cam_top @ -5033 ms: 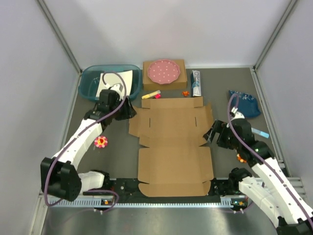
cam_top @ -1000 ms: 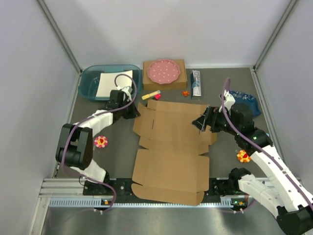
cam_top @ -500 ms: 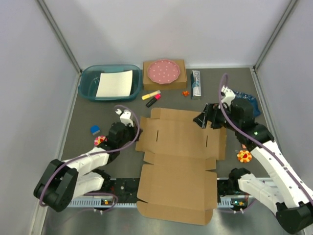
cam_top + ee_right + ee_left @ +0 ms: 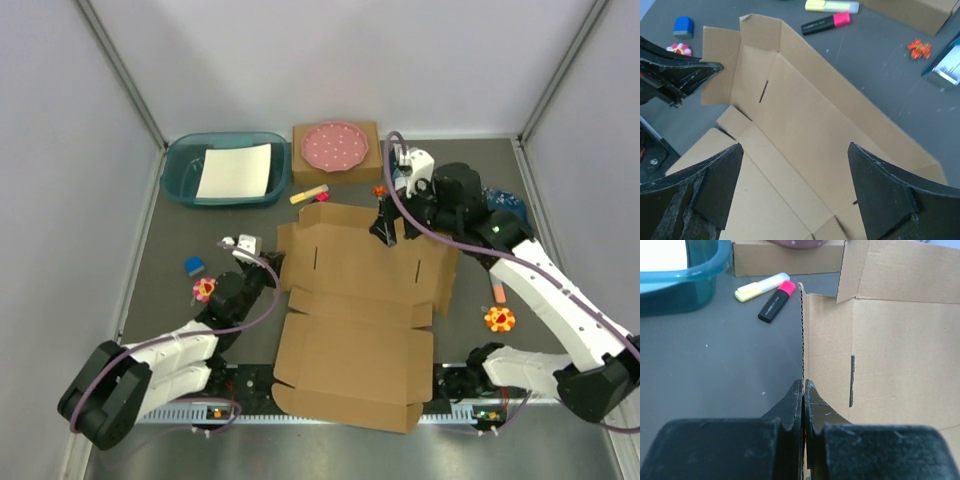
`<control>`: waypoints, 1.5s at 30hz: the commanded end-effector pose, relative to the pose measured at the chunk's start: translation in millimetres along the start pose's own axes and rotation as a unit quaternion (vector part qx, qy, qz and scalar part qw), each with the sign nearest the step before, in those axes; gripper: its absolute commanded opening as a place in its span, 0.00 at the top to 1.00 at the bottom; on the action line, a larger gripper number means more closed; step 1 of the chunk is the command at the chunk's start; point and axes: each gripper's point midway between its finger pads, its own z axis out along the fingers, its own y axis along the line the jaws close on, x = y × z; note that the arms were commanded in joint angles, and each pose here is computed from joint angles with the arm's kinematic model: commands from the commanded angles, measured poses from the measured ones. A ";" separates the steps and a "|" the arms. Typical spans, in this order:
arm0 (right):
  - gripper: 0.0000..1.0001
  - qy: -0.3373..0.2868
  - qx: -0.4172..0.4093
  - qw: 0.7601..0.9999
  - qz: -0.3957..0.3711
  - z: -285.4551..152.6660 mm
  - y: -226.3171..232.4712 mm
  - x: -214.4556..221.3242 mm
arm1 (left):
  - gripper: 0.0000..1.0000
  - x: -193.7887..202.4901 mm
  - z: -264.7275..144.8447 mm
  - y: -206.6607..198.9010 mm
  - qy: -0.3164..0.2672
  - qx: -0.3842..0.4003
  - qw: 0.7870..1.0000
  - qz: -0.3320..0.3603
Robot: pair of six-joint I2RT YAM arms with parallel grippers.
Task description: Fold the paper box
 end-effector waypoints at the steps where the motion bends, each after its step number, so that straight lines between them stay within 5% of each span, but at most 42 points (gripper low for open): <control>1: 0.12 -0.036 0.000 0.994 -0.102 9.5 -2.2 -40.4 | 1.00 -43.1 14.5 -7.9 -0.065 0.004 0.997 0.028; 8: 0.16 -0.012 -0.080 0.986 -0.145 53.1 15.5 -37.4 | 1.00 -31.9 14.7 -17.5 -0.045 0.016 0.997 0.058; 17: 0.16 -0.030 -0.064 0.977 -0.200 87.1 3.7 -54.4 | 1.00 -22.5 7.9 -26.7 -0.038 0.018 0.997 0.068; 31: 0.20 0.034 -0.084 0.978 -0.187 161.4 -9.8 -14.5 | 1.00 -21.1 0.7 -20.8 -0.038 0.001 0.997 0.069; 40: 0.35 0.034 -0.095 0.978 -0.181 165.0 -7.3 -8.3 | 1.00 -22.9 1.6 -17.5 -0.039 -0.011 0.997 0.072; 45: 0.59 0.028 -0.097 0.979 -0.180 162.5 -6.1 -9.6 | 1.00 -22.9 1.7 -15.9 -0.039 -0.016 0.997 0.071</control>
